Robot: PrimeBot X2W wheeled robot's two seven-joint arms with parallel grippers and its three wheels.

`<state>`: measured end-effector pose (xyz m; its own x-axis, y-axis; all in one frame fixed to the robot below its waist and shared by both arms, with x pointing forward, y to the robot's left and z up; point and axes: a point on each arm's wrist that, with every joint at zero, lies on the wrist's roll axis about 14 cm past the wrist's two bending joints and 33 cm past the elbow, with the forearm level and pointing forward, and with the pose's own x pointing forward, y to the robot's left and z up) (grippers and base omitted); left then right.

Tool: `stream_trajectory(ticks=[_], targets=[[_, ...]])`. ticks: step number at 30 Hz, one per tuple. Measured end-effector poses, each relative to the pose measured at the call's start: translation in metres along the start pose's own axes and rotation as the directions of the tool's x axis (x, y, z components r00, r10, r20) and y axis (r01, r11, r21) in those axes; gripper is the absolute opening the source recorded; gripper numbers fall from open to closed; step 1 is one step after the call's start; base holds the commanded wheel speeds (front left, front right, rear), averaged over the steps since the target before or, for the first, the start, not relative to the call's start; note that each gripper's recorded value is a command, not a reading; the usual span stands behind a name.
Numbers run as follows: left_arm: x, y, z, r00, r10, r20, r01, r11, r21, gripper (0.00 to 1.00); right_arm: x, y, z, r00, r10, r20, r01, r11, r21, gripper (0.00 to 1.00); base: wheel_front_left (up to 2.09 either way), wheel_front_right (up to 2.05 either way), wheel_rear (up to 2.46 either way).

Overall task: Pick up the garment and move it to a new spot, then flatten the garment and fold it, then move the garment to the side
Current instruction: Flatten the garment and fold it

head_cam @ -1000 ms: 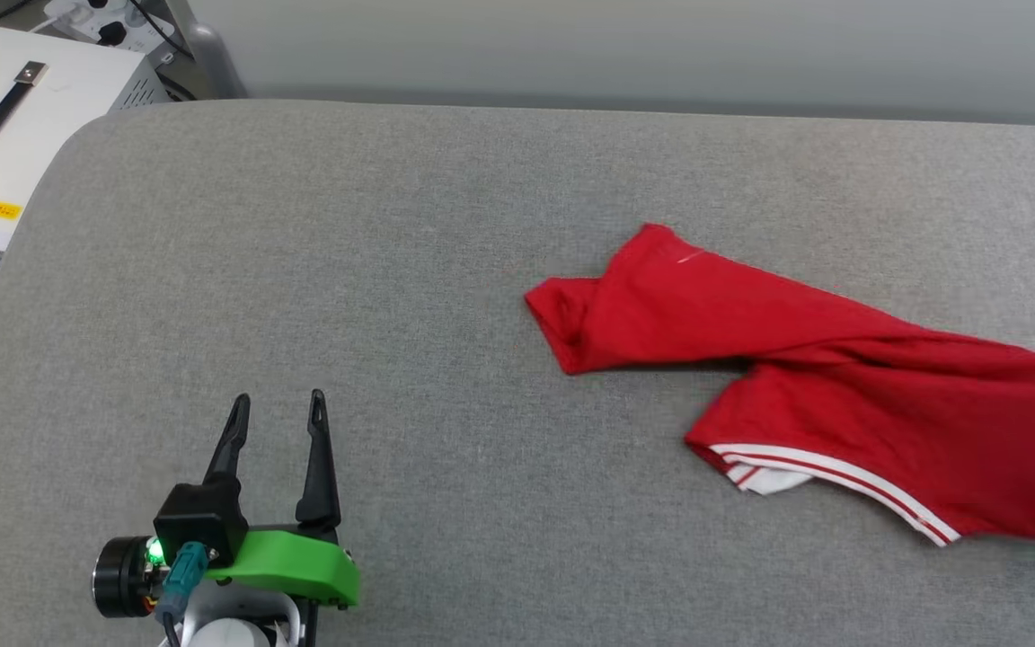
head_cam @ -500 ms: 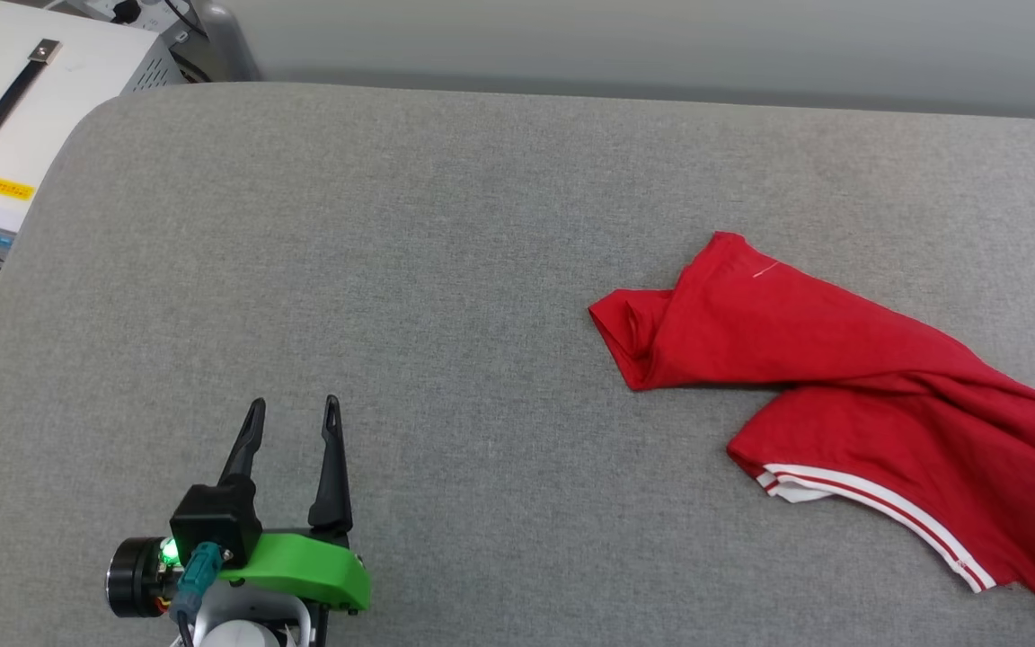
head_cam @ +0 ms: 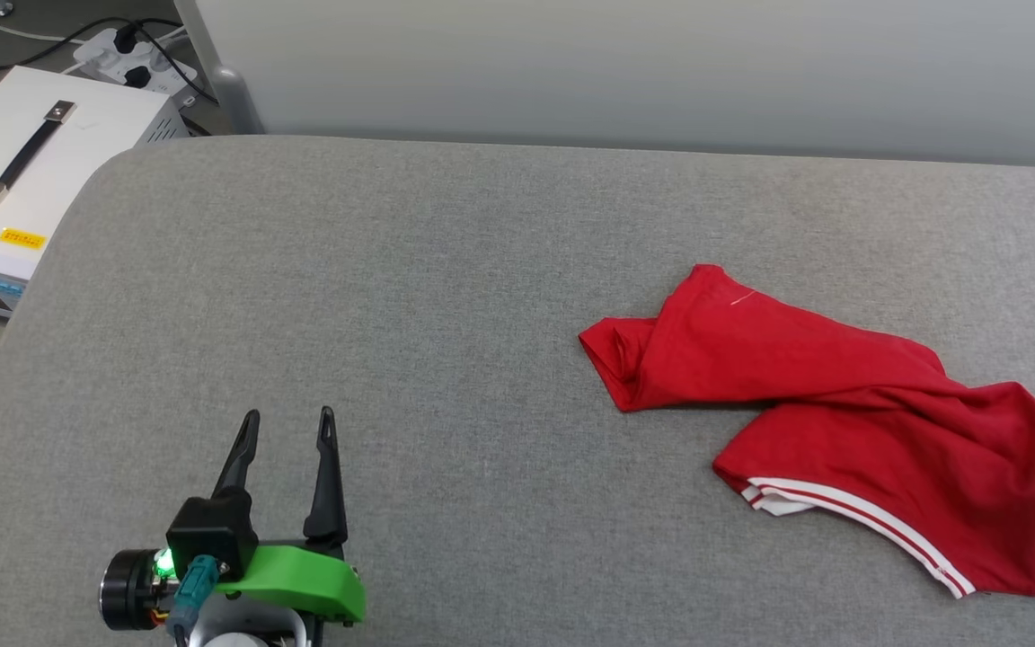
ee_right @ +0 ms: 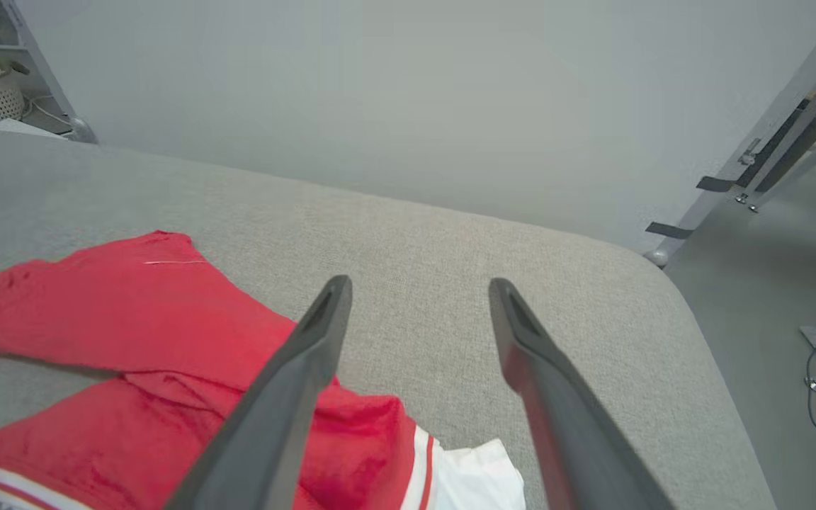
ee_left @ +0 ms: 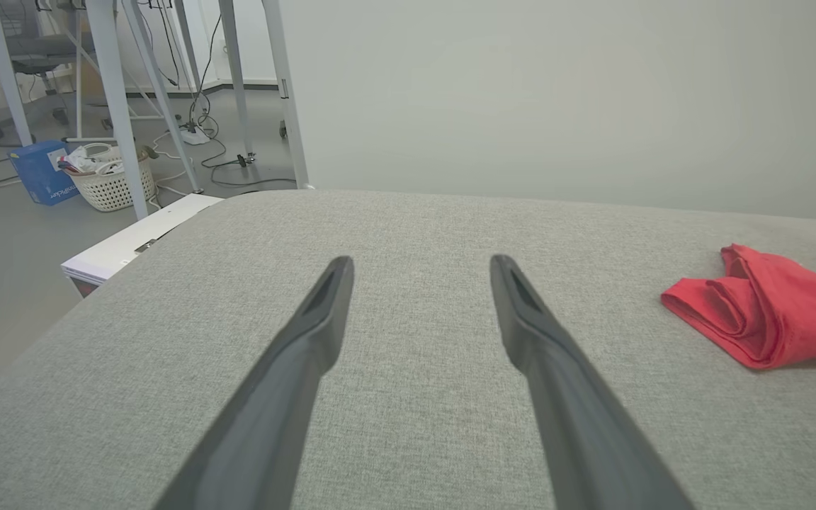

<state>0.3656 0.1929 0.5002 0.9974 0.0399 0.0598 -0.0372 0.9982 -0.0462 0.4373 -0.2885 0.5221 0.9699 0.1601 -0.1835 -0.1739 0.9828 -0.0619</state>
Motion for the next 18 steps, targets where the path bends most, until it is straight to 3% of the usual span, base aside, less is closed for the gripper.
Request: stream_trajectory(ticks=[6, 9, 13, 16, 18], targets=[[0.002, 0.000, -0.001, 1.000, -0.001, -0.002, 0.001, 1.000, 0.006, 1.00, 0.015, 0.068, 0.050, 0.977, 0.180, 0.112, -0.170, 0.981, -0.094, 1.00, 0.00, 0.00, 0.00], [0.002, 0.000, -0.004, 1.000, 0.000, -0.012, 0.000, 1.000, 0.006, 1.00, 0.020, 0.106, 0.060, 0.954, 0.287, 0.087, -0.272, 0.950, -0.153, 1.00, 0.00, 0.00, 0.00], [0.004, 0.000, -0.009, 1.000, 0.000, -0.025, 0.000, 1.000, 0.007, 1.00, 0.023, 0.150, 0.047, 0.911, 0.407, -0.067, -0.412, 0.890, -0.196, 1.00, 0.00, 0.00, 0.00], [0.006, 0.000, -0.010, 1.000, -0.001, -0.030, 0.001, 1.000, 0.007, 1.00, 0.019, 0.168, 0.017, 0.850, 0.452, -0.270, -0.506, 0.844, -0.181, 1.00, 0.00, 0.00, 0.00], [0.008, -0.001, -0.010, 1.000, -0.001, -0.029, 0.002, 1.000, 0.008, 1.00, 0.013, 0.178, -0.003, 0.788, 0.466, -0.401, -0.563, 0.810, -0.164, 1.00, 0.00, 0.00, 0.00]])
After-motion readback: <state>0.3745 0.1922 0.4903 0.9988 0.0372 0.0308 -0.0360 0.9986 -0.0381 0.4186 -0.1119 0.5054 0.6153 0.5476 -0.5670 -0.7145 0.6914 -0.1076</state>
